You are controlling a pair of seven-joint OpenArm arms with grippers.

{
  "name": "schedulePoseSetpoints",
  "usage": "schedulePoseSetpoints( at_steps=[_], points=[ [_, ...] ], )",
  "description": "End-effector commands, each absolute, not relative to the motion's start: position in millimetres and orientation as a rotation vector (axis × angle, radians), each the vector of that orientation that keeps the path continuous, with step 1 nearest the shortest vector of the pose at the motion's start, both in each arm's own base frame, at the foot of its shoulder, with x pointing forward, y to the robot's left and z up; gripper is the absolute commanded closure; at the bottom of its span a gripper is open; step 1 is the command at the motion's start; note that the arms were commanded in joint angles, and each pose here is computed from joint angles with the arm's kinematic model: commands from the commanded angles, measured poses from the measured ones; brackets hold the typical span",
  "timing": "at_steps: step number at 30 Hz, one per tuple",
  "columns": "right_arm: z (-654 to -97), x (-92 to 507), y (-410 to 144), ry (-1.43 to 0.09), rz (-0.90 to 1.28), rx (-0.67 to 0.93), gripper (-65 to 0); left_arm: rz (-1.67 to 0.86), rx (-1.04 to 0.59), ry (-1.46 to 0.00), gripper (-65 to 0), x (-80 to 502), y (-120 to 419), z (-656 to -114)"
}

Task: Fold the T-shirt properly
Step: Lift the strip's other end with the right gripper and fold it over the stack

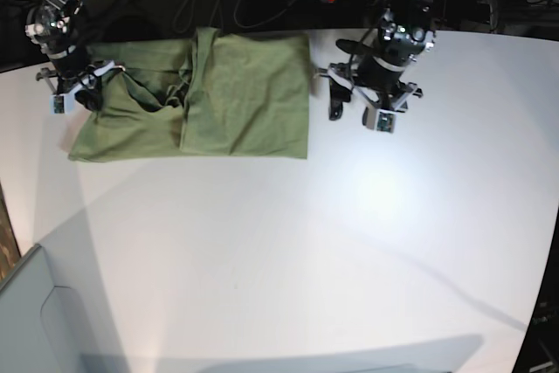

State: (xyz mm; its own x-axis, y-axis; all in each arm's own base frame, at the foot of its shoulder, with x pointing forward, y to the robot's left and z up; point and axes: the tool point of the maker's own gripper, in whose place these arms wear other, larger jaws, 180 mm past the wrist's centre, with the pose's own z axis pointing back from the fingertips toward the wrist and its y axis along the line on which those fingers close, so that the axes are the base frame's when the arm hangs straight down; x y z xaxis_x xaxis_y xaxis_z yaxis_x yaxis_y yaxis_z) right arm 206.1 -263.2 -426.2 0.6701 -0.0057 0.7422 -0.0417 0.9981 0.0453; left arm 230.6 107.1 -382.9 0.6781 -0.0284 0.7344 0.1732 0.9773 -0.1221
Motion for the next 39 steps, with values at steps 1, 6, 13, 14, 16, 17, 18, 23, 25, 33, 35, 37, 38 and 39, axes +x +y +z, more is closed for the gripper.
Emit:
schedulePoseSetpoints(
  at_steps=[1, 6, 13, 14, 16, 17, 18, 23, 25, 33, 35, 37, 38, 39],
  points=[
    [-414.6, 211.7, -263.4, -0.863, 0.060, 0.047, 0.0, -0.113, -0.191, -0.841, -34.5, 233.3, 106.9, -379.4],
    [-381.9, 233.3, -244.4, -0.945, 0.164, 0.035, 0.0, -0.084, -0.209, -0.818, -34.5, 230.8, 100.8, -388.6],
    [-350.5, 249.3, -213.8, -1.024, 0.275, 0.045, 0.0, -0.081, -0.222, -0.818, -34.6, 230.7, 95.3, -388.6],
    [-345.8, 249.0, -209.5, -1.033, 0.293, 0.044, 0.0, -0.081, -0.222, -0.816, -34.7, 230.5, 95.4, -389.2],
    [-332.4, 249.8, -194.9, -1.062, 0.343, 0.050, 0.0, -0.080, -0.221, -0.805, -34.7, 231.2, 95.7, -393.9],
    [-326.4, 249.1, -187.4, -1.075, 0.368, 0.055, 0.0, -0.079, -0.219, -0.801, -34.7, 232.5, 96.2, -396.4],
    [-319.9, 248.0, -178.5, -1.087, 0.396, 0.062, 0.0, -0.077, -0.217, -0.790, -34.6, 232.8, 97.0, -400.9],
    [-303.7, 234.8, -124.8, -1.117, 0.521, 0.156, 0.0, -0.071, -0.213, -0.757, -34.6, 228.8, 98.8, -412.8],
    [-303.8, 228.2, -99.9, -1.114, 0.562, 0.221, 0.0, -0.071, -0.213, -0.757, -34.6, 228.8, 98.8, -412.8],
    [-305.0, 223.3, -34.6, -1.118, 0.661, 0.400, 0.0, -0.065, -0.208, -0.756, -34.5, 227.7, 101.5, -413.2],
    [-312.2, 226.1, -20.5, -1.102, 0.680, 0.443, 0.0, -0.065, -0.208, -0.751, -34.5, 226.2, 101.5, -414.1],
    [-320.5, 228.1, -6.9, -1.084, 0.694, 0.486, 0.0, -0.062, -0.206, -0.750, -34.5, 225.7, 102.0, -414.5],
    [-323.7, 228.7, -1.2, -1.076, 0.702, 0.503, 0.0, -0.062, -0.206, -0.750, -34.5, 225.7, 102.0, -414.5],
    [-327.4, 227.5, 4.7, -1.064, 0.710, 0.521, 0.0, -0.061, -0.205, -0.749, -34.5, 225.7, 102.2, -414.5]
  ],
)
